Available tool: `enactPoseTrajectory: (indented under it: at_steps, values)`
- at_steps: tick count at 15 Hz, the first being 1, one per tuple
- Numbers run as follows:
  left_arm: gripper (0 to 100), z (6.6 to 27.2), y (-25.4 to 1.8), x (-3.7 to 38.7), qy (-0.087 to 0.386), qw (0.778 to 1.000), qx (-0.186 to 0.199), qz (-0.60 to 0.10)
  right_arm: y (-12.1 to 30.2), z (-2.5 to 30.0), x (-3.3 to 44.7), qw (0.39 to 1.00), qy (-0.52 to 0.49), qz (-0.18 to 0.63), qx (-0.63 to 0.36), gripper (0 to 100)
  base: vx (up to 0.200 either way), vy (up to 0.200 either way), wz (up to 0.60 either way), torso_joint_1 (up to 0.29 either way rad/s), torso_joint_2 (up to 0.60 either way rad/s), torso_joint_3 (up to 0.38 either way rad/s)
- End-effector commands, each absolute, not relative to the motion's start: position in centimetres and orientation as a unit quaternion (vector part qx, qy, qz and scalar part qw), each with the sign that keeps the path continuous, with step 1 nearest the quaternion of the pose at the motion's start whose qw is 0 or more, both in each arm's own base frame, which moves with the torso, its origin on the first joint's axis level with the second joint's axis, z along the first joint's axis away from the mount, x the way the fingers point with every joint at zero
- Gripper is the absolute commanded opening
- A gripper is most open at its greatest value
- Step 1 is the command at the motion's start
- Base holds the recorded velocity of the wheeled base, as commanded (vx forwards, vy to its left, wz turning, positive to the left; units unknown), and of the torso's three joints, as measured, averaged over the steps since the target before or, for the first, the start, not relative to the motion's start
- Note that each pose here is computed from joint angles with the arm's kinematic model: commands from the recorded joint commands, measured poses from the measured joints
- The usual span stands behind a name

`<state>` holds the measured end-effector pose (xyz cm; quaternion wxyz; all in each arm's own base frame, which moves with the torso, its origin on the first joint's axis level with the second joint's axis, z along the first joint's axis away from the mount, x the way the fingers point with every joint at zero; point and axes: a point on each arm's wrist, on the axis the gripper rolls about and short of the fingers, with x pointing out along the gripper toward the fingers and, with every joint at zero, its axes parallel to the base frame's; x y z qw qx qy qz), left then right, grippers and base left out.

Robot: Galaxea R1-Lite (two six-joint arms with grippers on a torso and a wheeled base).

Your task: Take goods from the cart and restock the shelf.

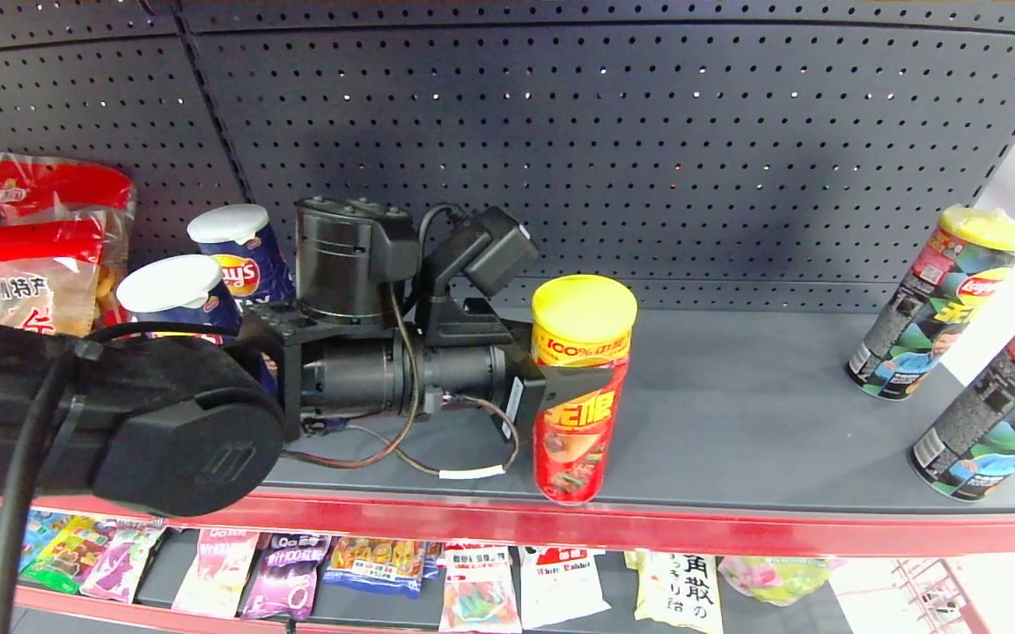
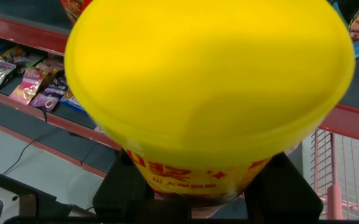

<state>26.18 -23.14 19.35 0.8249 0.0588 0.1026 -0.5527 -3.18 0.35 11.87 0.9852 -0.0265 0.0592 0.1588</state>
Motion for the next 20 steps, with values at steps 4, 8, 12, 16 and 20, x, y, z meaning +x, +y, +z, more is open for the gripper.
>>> enactPoseTrajectory:
  at_steps: [4, 8, 12, 16, 20]
  values:
    - [100, 19.2, -23.2, 26.3, 0.102, 0.823, 0.062, -0.555, 0.3, 11.9, -3.2, 0.985, 0.060, 0.159, -0.027, 0, 0.000, 0.000, 0.00, 0.000, 0.00, 0.000]
    - [100, 18.6, -22.4, 26.2, 0.106, 0.824, 0.076, -0.551, 0.4, 12.4, -2.9, 0.984, 0.068, 0.165, -0.026, 0, 0.000, 0.000, 0.00, 0.000, 0.00, 0.000]
    - [100, 17.6, -16.7, 24.3, 0.128, 0.844, 0.093, -0.513, 0.8, 18.1, 0.0, 0.972, 0.099, 0.212, -0.024, 0, 0.000, 0.000, 0.00, 0.000, 0.00, 0.000]
    - [100, 17.5, -13.4, 19.8, 0.133, 0.850, 0.093, -0.501, 1.6, 25.2, 8.1, 0.955, 0.124, 0.266, -0.034, 0, 0.000, 0.000, 0.00, 0.000, 0.00, 0.000]
    - [100, 17.0, -10.9, 16.0, 0.135, 0.875, 0.109, -0.452, 4.2, 27.1, 15.3, 0.930, 0.139, 0.337, -0.040, 0, 0.000, 0.000, 0.00, 0.000, 0.00, 0.000]
